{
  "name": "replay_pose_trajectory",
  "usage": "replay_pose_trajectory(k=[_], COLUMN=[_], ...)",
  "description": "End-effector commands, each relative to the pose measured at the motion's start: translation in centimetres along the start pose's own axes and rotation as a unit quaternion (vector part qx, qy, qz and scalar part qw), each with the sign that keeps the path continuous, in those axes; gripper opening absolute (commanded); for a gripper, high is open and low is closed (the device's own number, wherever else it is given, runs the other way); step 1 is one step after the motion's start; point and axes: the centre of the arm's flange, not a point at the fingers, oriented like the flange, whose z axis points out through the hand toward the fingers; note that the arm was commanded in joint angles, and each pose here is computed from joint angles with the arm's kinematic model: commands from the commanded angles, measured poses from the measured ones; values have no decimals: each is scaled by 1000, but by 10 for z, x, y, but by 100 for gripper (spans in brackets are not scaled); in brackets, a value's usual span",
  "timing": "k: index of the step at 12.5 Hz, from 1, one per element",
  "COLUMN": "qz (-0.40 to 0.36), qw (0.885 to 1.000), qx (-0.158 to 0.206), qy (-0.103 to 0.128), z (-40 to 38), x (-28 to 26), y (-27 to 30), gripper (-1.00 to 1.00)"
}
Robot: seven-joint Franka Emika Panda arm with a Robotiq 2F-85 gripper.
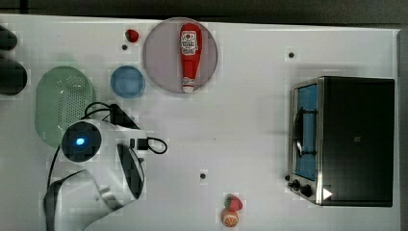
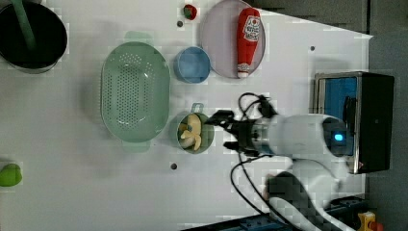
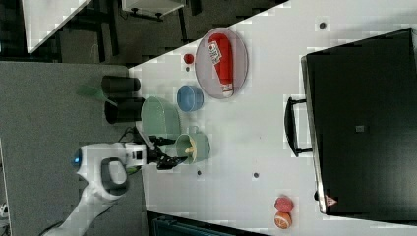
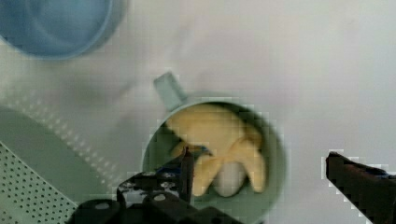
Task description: Pick Banana and place it in mug.
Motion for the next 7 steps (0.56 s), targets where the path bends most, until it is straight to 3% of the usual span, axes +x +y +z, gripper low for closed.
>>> replay_pose_trajectory(k=[1,5,7], qz=[39,87,86], qw=[997,994,995], qx=[43,16,11], qy=[47,61,56], z=[-111,-229,-277], x=[16,55,88], y=[-7,31,58], gripper=[100,100,100])
